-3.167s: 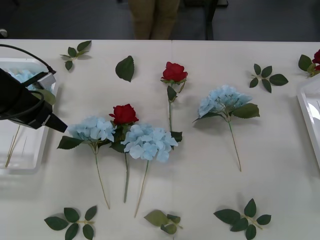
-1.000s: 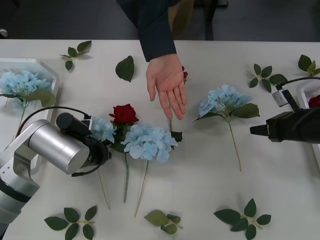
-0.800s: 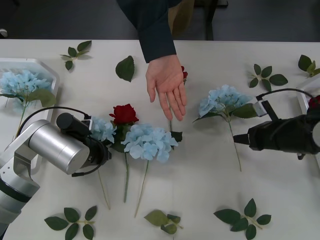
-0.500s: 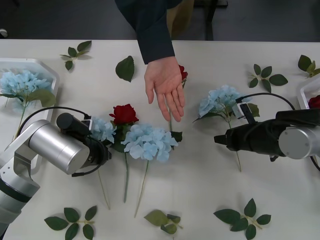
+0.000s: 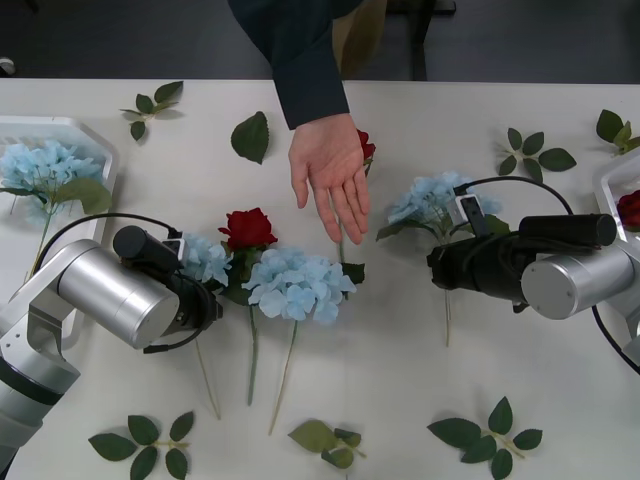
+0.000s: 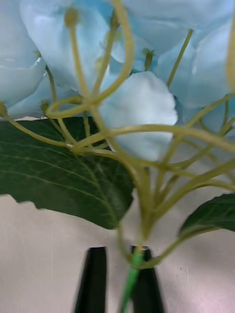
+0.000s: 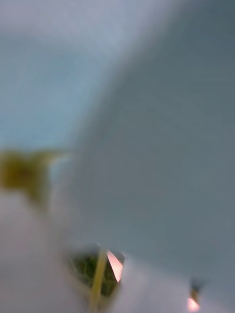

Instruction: Place the red flowers into the right box and the blue flowers into the left box. If a person shows an open palm, hand one flower to the person first, then continue sorting.

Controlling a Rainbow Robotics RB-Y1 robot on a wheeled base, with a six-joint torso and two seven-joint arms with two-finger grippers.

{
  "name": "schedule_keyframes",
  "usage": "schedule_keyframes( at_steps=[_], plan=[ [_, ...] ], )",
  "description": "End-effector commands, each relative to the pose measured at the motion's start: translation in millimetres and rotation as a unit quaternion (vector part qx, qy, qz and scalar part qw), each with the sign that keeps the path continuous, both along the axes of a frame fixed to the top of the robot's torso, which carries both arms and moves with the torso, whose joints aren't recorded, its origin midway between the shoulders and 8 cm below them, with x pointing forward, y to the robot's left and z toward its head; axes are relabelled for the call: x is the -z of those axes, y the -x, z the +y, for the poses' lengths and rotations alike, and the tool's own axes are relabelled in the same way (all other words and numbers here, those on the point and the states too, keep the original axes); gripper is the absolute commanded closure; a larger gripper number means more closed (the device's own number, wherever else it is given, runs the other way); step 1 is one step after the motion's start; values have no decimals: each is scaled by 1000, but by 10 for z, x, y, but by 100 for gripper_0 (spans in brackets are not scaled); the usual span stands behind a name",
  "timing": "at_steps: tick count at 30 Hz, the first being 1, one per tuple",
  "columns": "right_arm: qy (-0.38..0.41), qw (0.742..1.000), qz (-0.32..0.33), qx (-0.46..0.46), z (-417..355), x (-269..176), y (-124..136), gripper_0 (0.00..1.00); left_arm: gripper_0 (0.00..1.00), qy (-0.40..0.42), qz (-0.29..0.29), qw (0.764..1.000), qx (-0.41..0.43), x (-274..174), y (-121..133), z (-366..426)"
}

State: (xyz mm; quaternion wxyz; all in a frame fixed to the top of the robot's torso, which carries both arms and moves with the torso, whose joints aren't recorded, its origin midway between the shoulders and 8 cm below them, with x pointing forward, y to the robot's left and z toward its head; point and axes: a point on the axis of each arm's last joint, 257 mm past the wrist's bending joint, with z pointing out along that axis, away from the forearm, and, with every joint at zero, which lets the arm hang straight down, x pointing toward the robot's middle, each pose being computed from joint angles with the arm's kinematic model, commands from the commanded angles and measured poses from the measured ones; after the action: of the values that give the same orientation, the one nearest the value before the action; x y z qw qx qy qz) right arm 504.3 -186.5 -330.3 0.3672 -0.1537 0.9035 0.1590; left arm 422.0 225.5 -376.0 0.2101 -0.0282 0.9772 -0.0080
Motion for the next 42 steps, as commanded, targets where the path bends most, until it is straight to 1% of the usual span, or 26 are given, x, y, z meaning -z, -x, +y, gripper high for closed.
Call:
schedule_keyframes(
  at_steps=[1,3,4,5,10,15,16,19,21,24,27,30,35,42],
  plan=[
    [-26,999,-39,-8,119,-439,-187,100,0,2,1,1000,10,64,71,-77],
    [-31,998,-48,-12,109,-574,-186,100,0,4,0,1000,11,53,61,-93],
    [-31,998,-48,-12,109,-574,-186,100,0,4,0,1000,11,53,61,-93],
    [-40,997,-57,-18,80,-751,-155,100,0,3,1,1000,11,60,70,-89],
    [-67,993,-91,-17,-138,-1278,4,100,0,4,0,1000,11,54,66,-95],
    [-102,988,-118,-11,-309,-1771,363,100,0,3,0,1000,12,54,66,-95],
    [-109,984,-137,-16,-319,-2009,534,100,0,5,-2,1000,12,42,59,-107],
    [-128,976,-174,-34,-154,-2367,801,100,0,5,-5,1000,16,-3,56,-124],
    [-142,966,-211,-53,66,-2664,935,100,0,2,-3,1000,15,-72,78,-122],
    [-152,949,-263,-80,354,-3040,1016,100,0,-4,6,1000,13,-212,147,-100],
    [-156,930,-317,-105,674,-3374,1014,100,0,-14,17,1000,13,-347,248,-90],
    [-164,914,-347,-131,1001,-3589,992,100,0,-19,23,999,14,-415,310,-85],
    [-147,890,-409,-140,1355,-3885,722,100,0,-11,31,999,22,-448,377,-157],
    [-161,864,-462,-121,1585,-3985,377,100,0,-2,36,999,24,-414,413,-212]
  ],
)
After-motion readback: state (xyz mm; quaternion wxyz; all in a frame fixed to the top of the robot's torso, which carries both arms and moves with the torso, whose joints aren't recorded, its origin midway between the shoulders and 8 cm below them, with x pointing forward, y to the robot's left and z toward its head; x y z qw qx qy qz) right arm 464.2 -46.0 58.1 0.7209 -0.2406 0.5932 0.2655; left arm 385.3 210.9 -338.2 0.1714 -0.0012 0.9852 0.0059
